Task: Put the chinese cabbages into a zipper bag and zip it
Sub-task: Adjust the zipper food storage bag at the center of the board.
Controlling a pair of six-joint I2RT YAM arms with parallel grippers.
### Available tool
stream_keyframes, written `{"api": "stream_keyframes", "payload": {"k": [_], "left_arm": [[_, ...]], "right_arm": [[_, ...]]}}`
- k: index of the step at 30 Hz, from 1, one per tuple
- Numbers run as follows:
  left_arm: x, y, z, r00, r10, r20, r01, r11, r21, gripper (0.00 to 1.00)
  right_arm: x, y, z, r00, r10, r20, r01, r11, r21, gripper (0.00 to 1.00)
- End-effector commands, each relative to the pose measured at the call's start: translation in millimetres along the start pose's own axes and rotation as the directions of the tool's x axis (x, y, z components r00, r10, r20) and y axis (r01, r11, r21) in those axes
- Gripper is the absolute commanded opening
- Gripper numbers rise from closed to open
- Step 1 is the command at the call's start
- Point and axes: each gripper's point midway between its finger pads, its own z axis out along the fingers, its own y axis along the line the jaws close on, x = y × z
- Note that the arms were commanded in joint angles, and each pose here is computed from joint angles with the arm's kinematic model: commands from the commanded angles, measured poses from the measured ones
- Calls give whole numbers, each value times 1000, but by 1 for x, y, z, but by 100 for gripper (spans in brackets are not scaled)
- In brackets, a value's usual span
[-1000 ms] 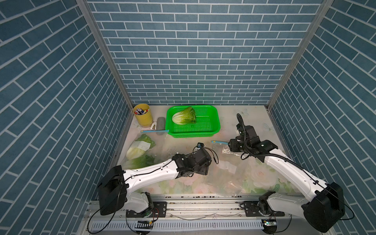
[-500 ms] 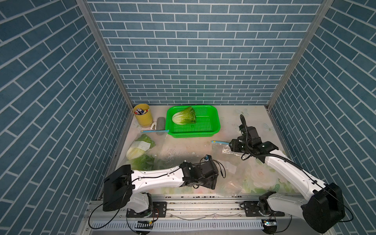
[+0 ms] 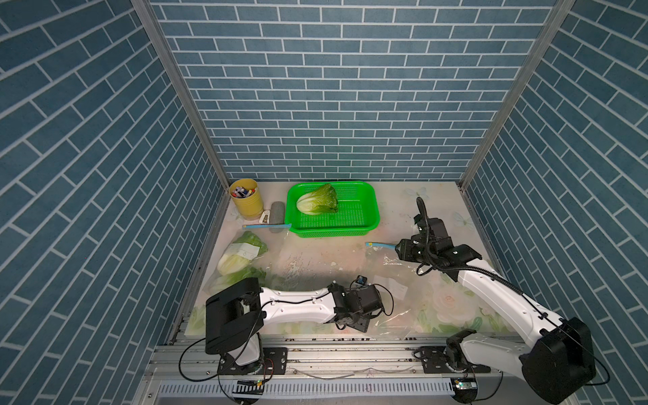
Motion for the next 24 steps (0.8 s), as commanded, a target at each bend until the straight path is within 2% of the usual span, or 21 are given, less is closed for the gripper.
{"api": "stream_keyframes", "payload": {"k": [1, 7, 16, 20, 24], "left_arm": [[1, 27, 4, 1000, 10, -5, -10, 995, -101, 66], [-9, 77, 2, 1000, -8, -1, 8, 973, -229, 67], [-38, 149, -23, 991, -107, 86, 129, 944, -304, 69], [-52, 167, -36, 982, -132, 137, 167, 941, -293, 69], [-68, 153, -60, 965, -150, 217, 194, 960, -199, 69]], "right_arm": [[-4, -2, -2, 999, 53, 15, -53, 999, -2, 53], [-11, -5, -3, 997, 71, 10, -71, 997, 0, 54], [-18, -22, -7, 988, 151, -19, -151, 989, 0, 54], [-14, -32, -6, 977, 204, -58, -204, 979, 2, 54], [-6, -47, -4, 959, 269, -86, -270, 963, 7, 53]]}}
